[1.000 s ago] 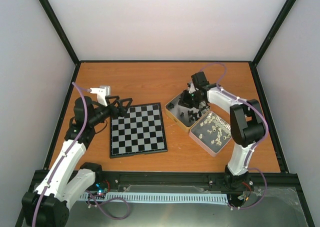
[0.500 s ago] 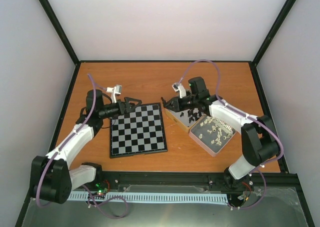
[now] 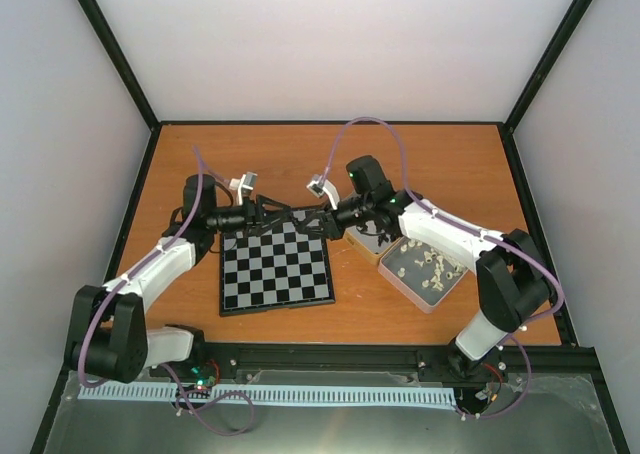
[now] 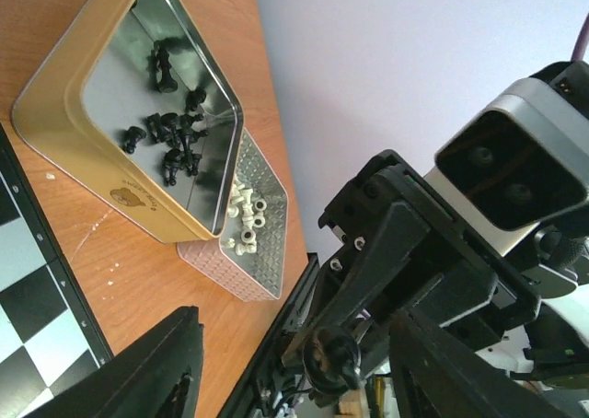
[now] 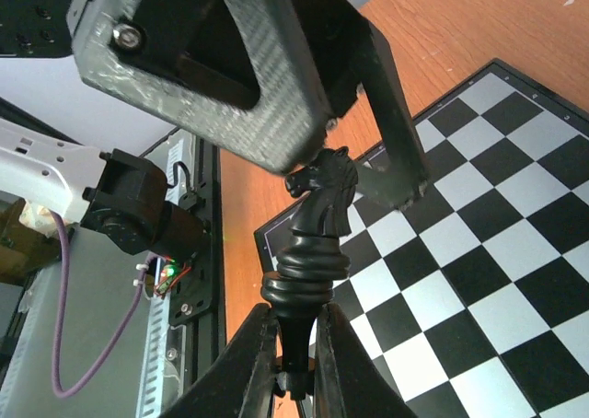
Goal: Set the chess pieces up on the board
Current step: Pick up the chess piece from the storage box.
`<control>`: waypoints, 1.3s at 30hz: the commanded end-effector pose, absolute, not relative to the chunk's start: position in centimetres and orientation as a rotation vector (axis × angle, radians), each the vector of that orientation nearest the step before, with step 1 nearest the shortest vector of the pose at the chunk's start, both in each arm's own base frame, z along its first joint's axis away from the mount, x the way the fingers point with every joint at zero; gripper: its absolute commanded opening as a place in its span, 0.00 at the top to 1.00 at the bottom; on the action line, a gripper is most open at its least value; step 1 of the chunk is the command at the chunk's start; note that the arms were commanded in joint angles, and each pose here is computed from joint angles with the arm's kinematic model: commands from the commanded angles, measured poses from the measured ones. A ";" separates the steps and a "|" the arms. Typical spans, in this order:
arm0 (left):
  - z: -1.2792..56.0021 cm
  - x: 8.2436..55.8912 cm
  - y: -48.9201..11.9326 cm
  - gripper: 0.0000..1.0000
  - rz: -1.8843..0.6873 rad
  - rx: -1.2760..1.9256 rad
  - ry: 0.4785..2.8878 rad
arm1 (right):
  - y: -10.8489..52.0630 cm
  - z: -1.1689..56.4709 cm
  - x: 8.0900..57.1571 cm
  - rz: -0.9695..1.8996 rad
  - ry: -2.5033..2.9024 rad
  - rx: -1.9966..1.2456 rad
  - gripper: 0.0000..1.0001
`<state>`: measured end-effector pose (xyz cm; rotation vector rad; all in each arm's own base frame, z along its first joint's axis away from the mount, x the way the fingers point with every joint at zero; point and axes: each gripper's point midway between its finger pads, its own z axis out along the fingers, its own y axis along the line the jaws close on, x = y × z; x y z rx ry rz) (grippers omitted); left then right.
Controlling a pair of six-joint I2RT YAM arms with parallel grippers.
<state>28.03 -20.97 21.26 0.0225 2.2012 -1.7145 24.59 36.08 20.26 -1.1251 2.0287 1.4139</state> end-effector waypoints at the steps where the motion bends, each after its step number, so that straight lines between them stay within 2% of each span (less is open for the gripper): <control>1: 21.2 27.4 -21.6 0.50 -1.787 0.055 2.207 | 36.9 20.4 24.1 1.416 1.993 -1.206 0.97; 6: 21.3 27.2 -21.6 0.72 -1.796 0.073 2.203 | 37.3 20.2 24.2 1.410 2.008 -1.207 0.97; 13: 21.3 27.1 -21.7 0.78 -1.811 0.079 2.200 | 37.7 20.0 24.5 1.404 2.020 -1.203 0.97; 21: 21.0 27.0 -21.6 0.99 -1.795 0.090 2.206 | 37.9 19.9 24.8 1.407 2.039 -1.173 0.97; 25: 21.2 27.3 -21.5 0.99 -1.739 0.122 2.194 | 37.5 19.1 24.8 1.383 2.084 -1.154 0.97; 28: 21.2 28.3 -20.9 0.99 -1.584 0.151 2.201 | 36.7 17.8 24.6 1.334 2.147 -1.124 0.97; 34: 19.1 31.4 -16.1 0.99 -0.977 0.057 2.305 | 34.4 15.5 25.3 1.177 2.321 -0.929 0.97; 39: 17.8 31.8 -11.2 0.99 -0.587 -0.039 2.325 | 32.5 15.0 26.0 1.094 2.440 -0.647 0.97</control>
